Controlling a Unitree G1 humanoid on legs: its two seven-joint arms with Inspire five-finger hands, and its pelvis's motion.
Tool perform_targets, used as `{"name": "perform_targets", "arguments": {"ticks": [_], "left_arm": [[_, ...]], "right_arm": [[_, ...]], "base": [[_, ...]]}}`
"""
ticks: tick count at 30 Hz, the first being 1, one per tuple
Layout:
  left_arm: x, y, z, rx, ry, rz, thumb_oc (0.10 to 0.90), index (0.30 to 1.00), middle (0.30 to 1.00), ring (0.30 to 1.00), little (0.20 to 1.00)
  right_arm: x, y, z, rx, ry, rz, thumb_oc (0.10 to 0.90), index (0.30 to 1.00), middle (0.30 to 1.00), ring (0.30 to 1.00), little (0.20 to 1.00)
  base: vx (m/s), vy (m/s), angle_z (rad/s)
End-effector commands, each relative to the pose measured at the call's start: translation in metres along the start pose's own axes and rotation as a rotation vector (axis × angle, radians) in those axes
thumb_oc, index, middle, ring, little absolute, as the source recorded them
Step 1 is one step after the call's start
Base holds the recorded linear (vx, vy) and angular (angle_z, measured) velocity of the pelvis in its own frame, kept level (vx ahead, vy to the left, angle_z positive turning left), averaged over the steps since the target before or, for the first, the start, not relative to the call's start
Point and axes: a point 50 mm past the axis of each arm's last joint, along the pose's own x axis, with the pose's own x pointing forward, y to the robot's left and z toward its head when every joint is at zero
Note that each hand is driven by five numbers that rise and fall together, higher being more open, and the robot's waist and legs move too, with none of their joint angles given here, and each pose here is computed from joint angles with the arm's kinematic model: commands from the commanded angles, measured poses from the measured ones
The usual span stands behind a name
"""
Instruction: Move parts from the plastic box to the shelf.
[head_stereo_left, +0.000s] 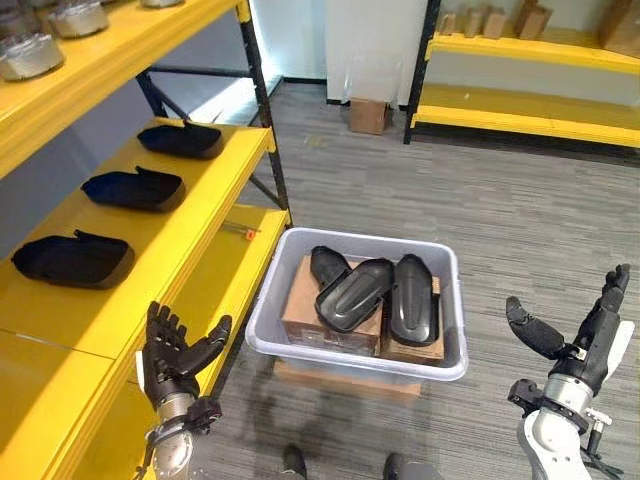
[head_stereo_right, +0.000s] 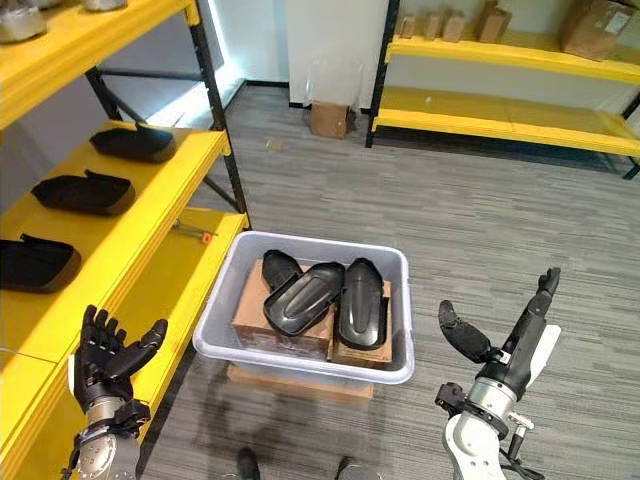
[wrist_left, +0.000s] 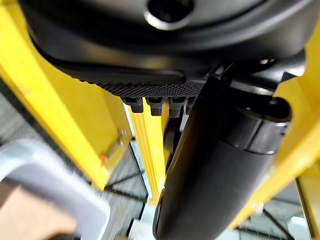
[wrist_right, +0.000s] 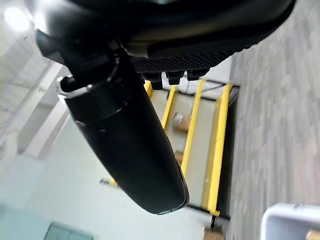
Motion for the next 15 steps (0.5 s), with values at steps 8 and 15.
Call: {"name": "perform_targets", "arguments": {"ticks": [8, 15], "left_arm": [[0.02, -0.009, 0.071, 0.024, -0.342, -0.126, 0.9, 1.0, 1.0, 1.0, 1.0], [0.027, -0.019, 0.075, 0.026, -0.352, -0.201, 0.9, 1.0, 1.0, 1.0, 1.0]], "right_arm": [[0.03, 0.016, 0.052, 0.135, -0.292, 0.007, 0.9, 1.0, 1.0, 1.0, 1.0], [0.046, 0.034, 0.062, 0.01, -0.394, 0.122, 0.9, 1.0, 1.0, 1.0, 1.0]], "base": [[0.01, 0.032, 0.03], [0.06, 0.122, 0.04]]}}
